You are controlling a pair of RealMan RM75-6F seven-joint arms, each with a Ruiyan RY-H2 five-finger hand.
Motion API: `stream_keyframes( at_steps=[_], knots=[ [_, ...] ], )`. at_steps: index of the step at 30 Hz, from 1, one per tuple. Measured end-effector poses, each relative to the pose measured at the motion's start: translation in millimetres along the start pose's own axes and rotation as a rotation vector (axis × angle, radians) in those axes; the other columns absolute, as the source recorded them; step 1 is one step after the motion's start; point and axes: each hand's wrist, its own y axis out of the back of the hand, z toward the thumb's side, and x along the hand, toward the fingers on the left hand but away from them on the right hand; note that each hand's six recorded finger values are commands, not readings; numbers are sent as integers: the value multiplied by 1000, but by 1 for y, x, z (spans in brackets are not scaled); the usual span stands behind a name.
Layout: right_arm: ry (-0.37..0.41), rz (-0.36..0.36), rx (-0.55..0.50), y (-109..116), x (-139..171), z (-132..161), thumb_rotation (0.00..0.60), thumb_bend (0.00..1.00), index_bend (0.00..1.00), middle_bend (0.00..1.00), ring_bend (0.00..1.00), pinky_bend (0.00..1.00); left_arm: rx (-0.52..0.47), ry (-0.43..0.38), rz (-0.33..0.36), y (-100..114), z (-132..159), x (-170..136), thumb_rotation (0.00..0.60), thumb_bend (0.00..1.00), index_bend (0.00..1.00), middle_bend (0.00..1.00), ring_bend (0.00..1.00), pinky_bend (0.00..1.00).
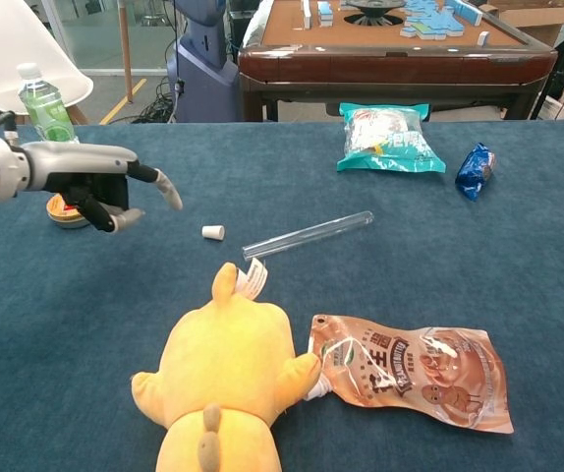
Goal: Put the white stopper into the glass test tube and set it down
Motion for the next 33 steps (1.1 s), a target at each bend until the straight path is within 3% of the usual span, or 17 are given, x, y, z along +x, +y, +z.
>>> stream_keyframes(
  at_steps=[12,33],
  knots=[
    [-28,5,-6,-2,3,-10,600,230,348,462,363,456,13,2,-56,-10,22,36,600,591,192,1000,1000,1000],
    [-62,-1,-11,0,11,-20,600,230,348,463,364,457,29,4,-72,-21,47,63,600,590,186,1000,1000,1000]
  ],
)
